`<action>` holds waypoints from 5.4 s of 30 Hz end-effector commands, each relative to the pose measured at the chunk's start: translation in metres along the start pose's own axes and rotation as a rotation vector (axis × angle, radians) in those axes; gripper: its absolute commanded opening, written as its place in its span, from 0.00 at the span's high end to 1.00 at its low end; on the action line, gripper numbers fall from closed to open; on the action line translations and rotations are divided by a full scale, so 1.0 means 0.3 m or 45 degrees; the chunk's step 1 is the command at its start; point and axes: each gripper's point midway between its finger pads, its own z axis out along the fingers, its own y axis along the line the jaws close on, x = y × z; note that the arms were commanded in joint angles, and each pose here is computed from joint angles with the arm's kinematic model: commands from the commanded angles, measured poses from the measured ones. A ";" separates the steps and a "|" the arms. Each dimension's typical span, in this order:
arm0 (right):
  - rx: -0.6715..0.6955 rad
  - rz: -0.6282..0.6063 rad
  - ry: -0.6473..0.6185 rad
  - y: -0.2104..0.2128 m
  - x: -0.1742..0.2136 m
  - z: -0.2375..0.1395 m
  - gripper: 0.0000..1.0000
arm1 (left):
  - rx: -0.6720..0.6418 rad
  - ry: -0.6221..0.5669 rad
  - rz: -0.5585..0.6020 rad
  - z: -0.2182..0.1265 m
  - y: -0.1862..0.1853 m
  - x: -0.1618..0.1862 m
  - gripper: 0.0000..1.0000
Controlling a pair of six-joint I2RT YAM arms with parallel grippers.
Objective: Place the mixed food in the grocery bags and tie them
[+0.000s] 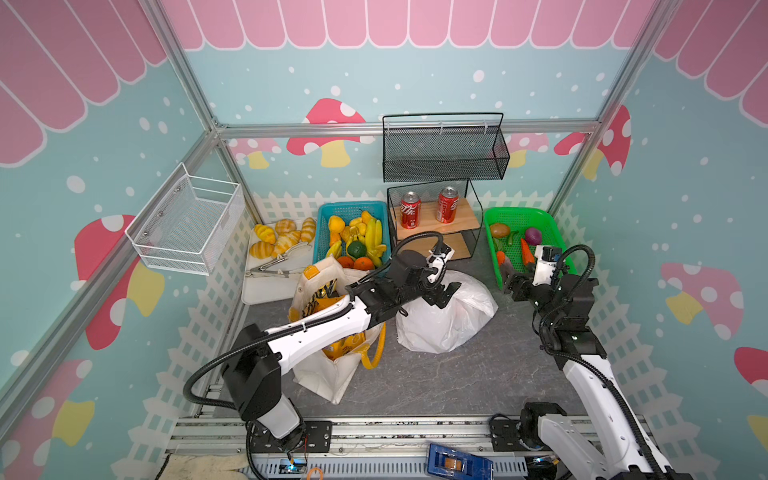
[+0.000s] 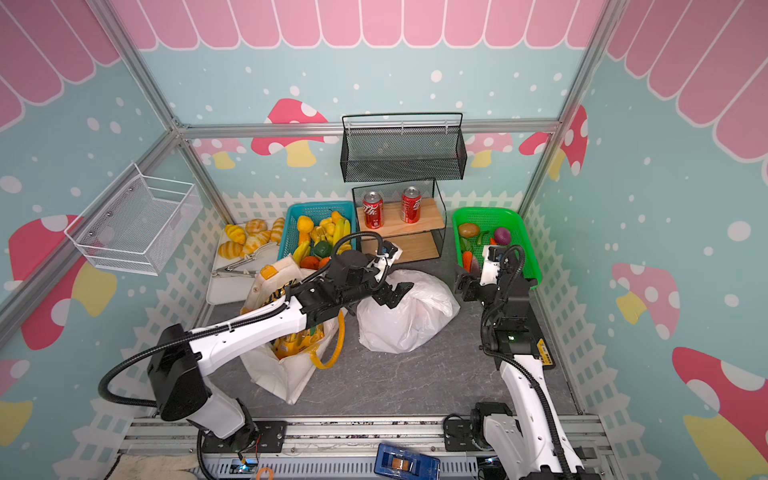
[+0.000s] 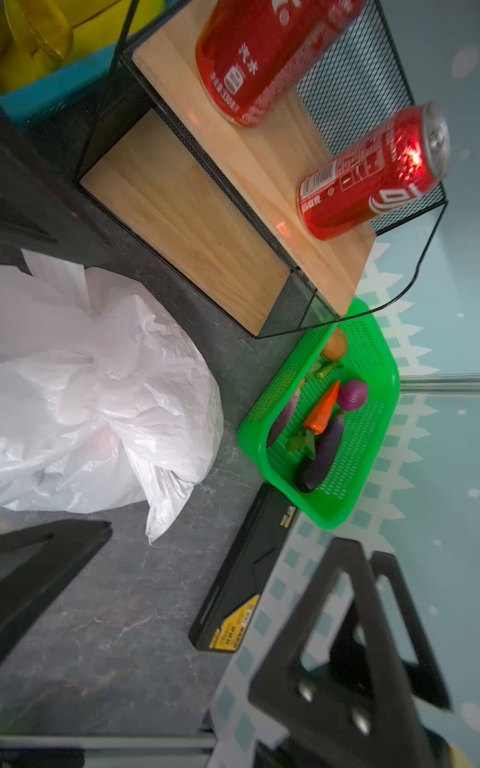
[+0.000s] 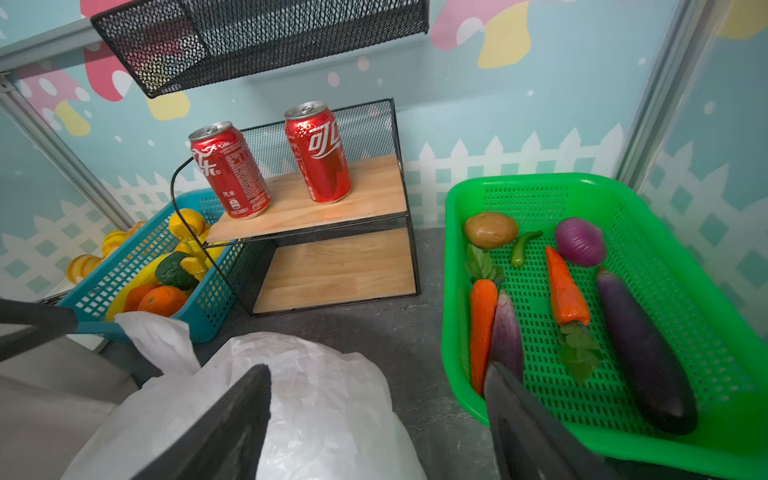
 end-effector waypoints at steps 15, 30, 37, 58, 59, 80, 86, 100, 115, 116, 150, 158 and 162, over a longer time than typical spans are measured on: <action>-0.010 -0.010 0.036 0.002 0.059 -0.002 0.17 | -0.003 0.616 0.264 0.274 0.023 0.331 0.01; -0.045 0.015 0.055 0.016 0.087 -0.004 0.17 | 0.021 0.593 0.228 0.310 0.008 0.315 0.73; 0.039 -0.004 -0.033 -0.007 0.013 -0.057 0.18 | 0.130 0.345 0.115 0.148 -0.053 0.060 1.00; -0.444 -0.053 -0.065 0.340 -0.151 -0.089 0.27 | -0.757 -0.233 -0.245 -0.939 0.385 -0.329 1.00; -0.491 -0.065 -0.038 0.377 -0.135 -0.082 0.27 | -0.798 -0.216 -0.275 -0.980 0.415 -0.296 1.00; -1.268 -0.029 0.325 1.147 0.236 -0.116 0.24 | -0.830 0.048 -0.568 -0.998 0.429 0.106 1.00; -1.210 0.008 0.466 1.201 0.369 -0.043 0.35 | -0.756 -0.026 -0.594 -1.037 0.396 0.071 1.00; -1.098 0.112 0.312 1.122 0.247 -0.076 1.00 | -0.291 -0.152 -0.812 -0.935 0.229 -0.007 1.00; -0.788 0.028 0.188 0.891 0.175 -0.105 1.00 | -0.086 0.124 -0.742 -0.691 0.077 0.079 1.00; -0.780 0.032 0.193 0.875 0.179 -0.102 1.00 | -0.105 0.175 -0.724 -0.677 0.080 0.114 1.00; -0.740 -0.017 0.109 0.783 0.187 -0.058 1.00 | -0.088 -0.153 -0.342 -0.703 0.132 -0.112 0.25; -0.704 -0.014 0.097 0.765 0.180 -0.054 1.00 | -0.238 0.190 -0.328 -0.421 0.221 -0.052 0.34; -0.619 0.017 0.067 0.727 0.159 -0.045 1.00 | -0.176 0.387 -0.338 -0.367 0.186 0.122 0.38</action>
